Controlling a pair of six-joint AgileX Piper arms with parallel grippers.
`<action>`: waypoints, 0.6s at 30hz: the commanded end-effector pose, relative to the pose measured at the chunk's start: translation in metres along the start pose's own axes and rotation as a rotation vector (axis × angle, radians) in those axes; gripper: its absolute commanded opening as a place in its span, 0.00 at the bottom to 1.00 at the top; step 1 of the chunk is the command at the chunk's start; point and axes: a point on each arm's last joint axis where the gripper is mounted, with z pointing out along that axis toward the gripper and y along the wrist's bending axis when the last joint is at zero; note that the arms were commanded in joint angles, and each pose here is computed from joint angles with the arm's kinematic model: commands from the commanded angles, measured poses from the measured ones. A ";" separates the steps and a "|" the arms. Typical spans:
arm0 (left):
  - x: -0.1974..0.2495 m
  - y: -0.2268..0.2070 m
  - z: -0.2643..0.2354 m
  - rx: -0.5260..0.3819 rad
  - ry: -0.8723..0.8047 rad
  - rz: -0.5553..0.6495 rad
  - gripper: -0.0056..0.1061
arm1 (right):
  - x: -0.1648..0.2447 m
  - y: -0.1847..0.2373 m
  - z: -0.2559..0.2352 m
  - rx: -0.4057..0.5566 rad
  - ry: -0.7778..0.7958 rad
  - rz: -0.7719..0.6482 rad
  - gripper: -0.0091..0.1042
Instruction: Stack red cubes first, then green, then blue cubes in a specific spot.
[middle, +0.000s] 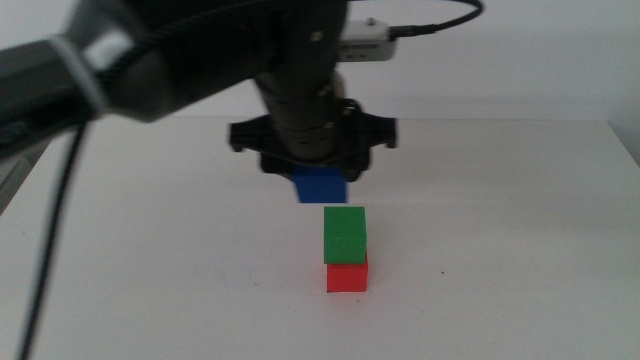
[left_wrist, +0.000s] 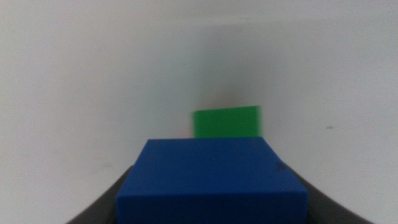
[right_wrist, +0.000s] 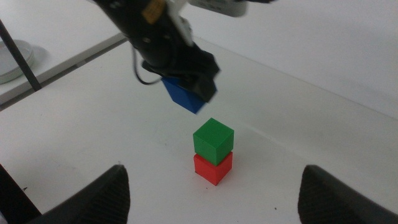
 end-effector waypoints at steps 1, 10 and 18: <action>-0.003 -0.013 0.008 0.021 0.030 -0.030 0.03 | 0.001 0.000 0.000 0.002 -0.005 -0.010 0.88; -0.011 -0.027 0.052 -0.046 0.092 -0.023 0.03 | 0.001 0.000 0.000 0.002 -0.005 -0.010 0.88; -0.011 -0.030 0.068 -0.048 0.099 -0.020 0.03 | 0.001 0.000 0.000 0.002 -0.005 -0.010 0.88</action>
